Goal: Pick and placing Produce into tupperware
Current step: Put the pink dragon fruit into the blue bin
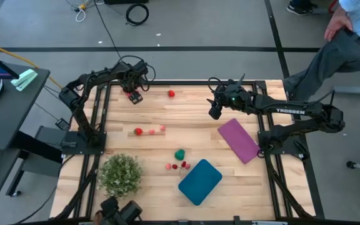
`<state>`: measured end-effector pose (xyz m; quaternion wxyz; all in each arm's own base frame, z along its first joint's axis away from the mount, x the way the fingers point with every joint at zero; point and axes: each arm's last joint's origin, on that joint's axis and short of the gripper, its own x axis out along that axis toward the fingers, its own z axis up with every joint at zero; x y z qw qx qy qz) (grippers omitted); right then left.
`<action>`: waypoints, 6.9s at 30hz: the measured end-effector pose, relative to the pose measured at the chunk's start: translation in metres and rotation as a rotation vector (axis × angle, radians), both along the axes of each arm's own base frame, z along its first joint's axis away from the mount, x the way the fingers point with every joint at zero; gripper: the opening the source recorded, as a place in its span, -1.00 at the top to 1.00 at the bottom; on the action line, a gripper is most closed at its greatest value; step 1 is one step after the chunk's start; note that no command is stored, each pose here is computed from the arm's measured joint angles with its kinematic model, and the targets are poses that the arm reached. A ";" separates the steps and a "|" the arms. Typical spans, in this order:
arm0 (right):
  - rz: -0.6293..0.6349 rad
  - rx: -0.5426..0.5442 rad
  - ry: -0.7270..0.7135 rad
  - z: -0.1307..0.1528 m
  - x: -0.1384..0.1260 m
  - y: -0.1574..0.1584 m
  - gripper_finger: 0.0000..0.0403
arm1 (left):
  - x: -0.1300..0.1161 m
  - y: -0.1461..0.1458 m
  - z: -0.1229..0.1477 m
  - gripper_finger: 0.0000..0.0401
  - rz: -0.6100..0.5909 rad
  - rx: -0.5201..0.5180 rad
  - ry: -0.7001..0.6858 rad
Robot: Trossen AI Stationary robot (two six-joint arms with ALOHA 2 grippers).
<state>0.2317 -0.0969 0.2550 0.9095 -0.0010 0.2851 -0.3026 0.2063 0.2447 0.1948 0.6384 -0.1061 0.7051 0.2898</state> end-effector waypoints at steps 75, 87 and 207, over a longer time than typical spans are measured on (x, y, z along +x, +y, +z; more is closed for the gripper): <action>-0.004 0.009 0.011 -0.001 -0.001 0.000 -0.06 | -0.015 0.017 -0.034 -0.41 -0.136 0.108 -0.089; -0.004 0.008 0.013 -0.001 -0.001 0.000 -0.06 | -0.021 0.022 -0.034 -0.41 -0.105 0.084 -0.144; -0.033 0.063 0.040 -0.006 -0.004 0.001 -0.06 | 0.272 -0.342 -0.020 -0.35 -0.689 -0.462 -0.805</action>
